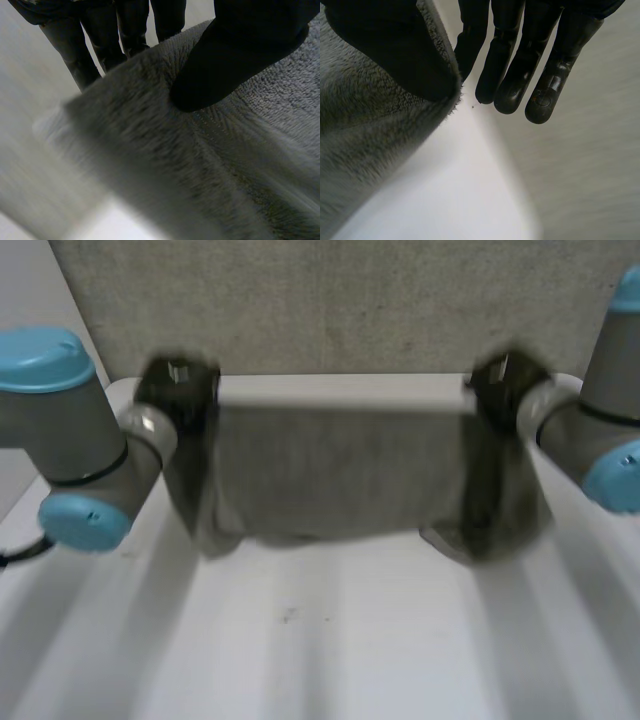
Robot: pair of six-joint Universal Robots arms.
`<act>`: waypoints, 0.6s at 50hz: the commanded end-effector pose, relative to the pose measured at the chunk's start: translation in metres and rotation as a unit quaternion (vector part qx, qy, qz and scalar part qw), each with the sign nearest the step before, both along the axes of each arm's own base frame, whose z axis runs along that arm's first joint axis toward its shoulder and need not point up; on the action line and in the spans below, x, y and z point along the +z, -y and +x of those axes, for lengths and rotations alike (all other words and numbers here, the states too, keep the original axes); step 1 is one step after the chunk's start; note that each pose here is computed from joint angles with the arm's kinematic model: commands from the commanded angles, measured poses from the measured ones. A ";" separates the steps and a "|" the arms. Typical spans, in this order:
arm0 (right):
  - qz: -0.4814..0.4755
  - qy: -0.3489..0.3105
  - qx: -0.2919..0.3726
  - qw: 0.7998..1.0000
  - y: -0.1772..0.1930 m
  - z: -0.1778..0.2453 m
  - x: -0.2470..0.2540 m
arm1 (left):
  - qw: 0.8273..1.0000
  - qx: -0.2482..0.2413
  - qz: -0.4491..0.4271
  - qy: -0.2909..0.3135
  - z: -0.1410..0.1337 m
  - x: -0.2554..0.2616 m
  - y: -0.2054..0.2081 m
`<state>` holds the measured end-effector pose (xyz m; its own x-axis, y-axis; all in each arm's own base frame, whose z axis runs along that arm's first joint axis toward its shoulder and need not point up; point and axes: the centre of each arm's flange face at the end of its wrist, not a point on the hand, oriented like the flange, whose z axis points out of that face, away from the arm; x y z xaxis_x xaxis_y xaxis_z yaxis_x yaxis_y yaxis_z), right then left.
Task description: Fold the towel.
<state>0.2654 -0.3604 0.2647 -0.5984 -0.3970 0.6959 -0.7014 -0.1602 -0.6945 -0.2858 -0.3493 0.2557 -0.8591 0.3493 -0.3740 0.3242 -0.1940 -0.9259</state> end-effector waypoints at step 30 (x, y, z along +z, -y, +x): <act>0.142 0.041 0.049 0.988 -0.044 0.004 -0.102 | 1.000 0.012 -0.022 0.007 0.036 -0.053 -0.027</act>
